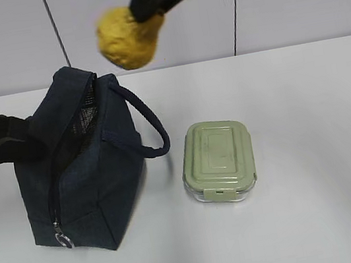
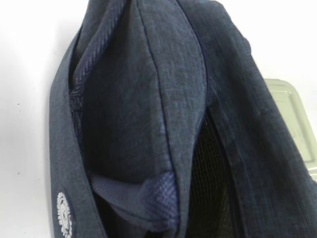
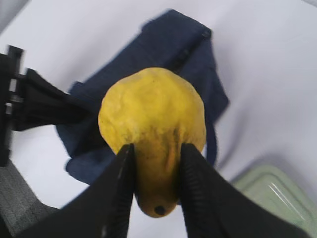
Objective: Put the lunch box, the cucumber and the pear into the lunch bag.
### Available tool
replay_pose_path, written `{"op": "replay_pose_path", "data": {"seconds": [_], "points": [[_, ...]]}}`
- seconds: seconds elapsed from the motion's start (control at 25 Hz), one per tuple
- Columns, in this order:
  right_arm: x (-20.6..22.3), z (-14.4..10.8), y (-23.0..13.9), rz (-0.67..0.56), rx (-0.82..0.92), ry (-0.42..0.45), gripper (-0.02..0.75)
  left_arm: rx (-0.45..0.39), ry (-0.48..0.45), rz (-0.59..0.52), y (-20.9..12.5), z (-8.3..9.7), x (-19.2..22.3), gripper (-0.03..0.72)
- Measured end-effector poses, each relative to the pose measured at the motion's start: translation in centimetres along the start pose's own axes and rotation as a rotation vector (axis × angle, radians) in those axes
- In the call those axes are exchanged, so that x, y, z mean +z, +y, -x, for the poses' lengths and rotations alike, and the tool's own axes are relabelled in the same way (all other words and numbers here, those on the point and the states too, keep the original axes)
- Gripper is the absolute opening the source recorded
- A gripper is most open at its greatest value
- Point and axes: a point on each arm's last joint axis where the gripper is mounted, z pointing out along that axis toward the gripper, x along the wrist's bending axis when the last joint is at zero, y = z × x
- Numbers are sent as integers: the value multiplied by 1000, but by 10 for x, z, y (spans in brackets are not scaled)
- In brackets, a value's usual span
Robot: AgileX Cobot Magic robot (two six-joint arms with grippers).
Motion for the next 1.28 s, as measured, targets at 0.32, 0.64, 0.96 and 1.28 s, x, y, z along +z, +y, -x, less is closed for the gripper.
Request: {"op": "replay_pose_path", "data": {"seconds": [0.32,0.64,0.96,1.28], "points": [[76,-17,-10,-66,-58,98,230,7,4,-5,0,0,0,3],[119,-5,-25,-134,-29,96,229,9,5,-5,0,0,0,1],[112,-8,-12,-78,-93,100,507,11,7,-6,-1,-1,0,1],[91,42,-31,-272,55,-161,503,16,10,-9,-1,-1,0,1]]}}
